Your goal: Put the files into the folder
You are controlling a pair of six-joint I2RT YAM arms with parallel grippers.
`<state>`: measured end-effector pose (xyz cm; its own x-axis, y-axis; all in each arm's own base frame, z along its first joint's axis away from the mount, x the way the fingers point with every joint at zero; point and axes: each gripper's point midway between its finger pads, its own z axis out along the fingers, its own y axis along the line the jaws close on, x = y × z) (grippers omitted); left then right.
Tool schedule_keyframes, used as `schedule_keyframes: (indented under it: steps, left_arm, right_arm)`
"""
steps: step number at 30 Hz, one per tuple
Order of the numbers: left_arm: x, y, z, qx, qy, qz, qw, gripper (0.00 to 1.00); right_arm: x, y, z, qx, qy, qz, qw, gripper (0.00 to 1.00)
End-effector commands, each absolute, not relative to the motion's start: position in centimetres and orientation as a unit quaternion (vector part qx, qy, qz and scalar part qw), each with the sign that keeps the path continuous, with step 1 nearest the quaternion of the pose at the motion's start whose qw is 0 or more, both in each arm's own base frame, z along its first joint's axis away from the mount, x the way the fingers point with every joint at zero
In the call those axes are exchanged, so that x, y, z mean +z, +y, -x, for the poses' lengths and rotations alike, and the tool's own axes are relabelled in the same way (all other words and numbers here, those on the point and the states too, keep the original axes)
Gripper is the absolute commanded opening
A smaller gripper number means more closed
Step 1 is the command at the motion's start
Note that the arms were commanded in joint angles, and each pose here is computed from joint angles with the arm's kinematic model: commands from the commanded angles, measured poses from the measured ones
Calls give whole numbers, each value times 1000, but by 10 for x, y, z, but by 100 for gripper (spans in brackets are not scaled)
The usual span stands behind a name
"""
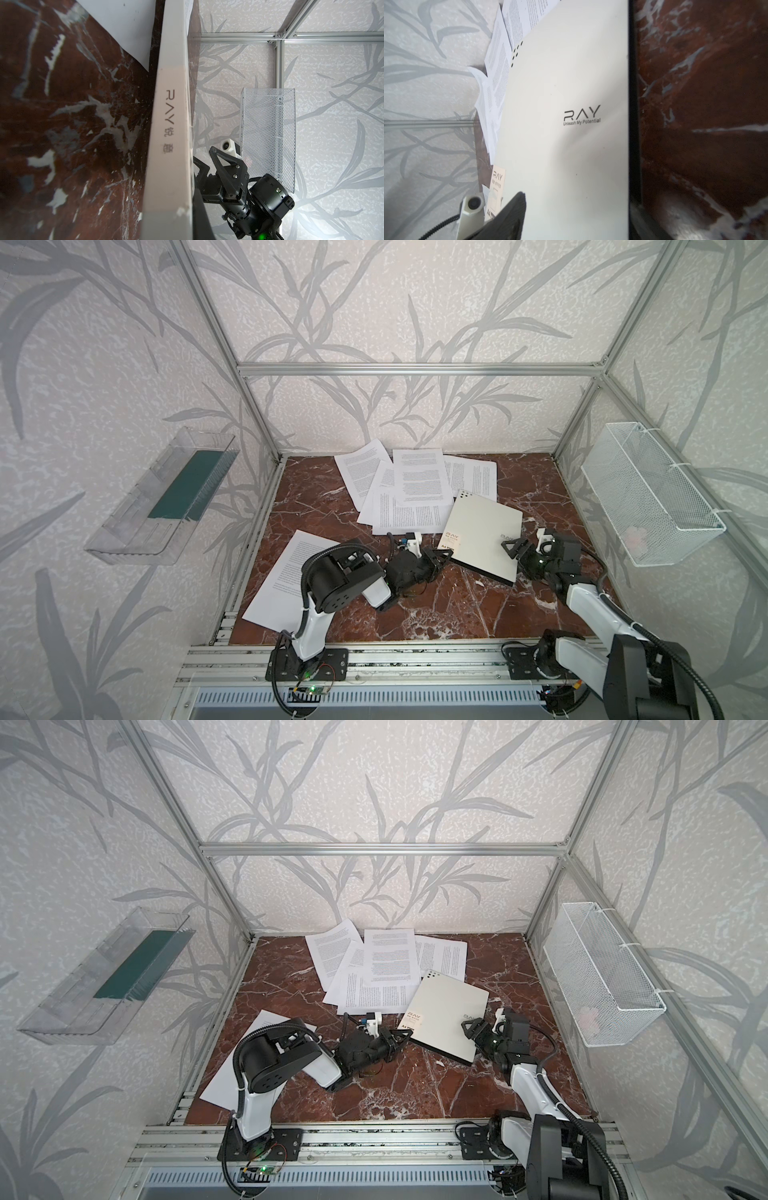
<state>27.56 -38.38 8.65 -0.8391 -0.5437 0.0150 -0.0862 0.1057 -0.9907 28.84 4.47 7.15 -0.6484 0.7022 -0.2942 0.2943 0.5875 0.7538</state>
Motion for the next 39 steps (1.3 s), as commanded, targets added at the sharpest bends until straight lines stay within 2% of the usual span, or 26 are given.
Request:
schedule_keyframes:
  steps: [1,4,9,10,11,14,17,25,29,34,39]
  left_arm:
    - [109,-401,-269,-668,698,197,166,0]
    - [107,-402,-268,-667,699,197,166,0]
    - [110,-404,-267,-669,700,183,170,1]
    - [111,-405,-265,-669,701,175,171,12]
    - [111,-405,-264,-668,704,167,174,25]
    - [106,-401,-259,-656,717,148,185,48]
    - [100,-399,-252,-630,744,117,189,63]
    - [104,-405,-223,-519,834,-26,184,73]
    - [95,-391,-196,-420,883,-118,173,86]
    - [96,-320,-191,-297,917,-130,231,91]
    - [105,-215,-206,-176,933,-31,314,99]
  right_arm:
    - [86,50,-301,378,821,-282,323,54]
    - [86,51,-303,384,818,-283,323,41]
    - [87,51,-302,387,815,-288,322,4]
    - [89,51,-301,389,813,-286,324,0]
    - [91,51,-299,390,813,-285,326,0]
    - [100,49,-294,380,816,-278,334,0]
    - [115,46,-291,371,815,-270,353,0]
    - [146,43,-286,347,827,-241,372,0]
    - [151,47,-286,358,823,-234,373,0]
    - [159,53,-286,378,816,-222,377,0]
    - [163,55,-285,382,816,-215,376,0]
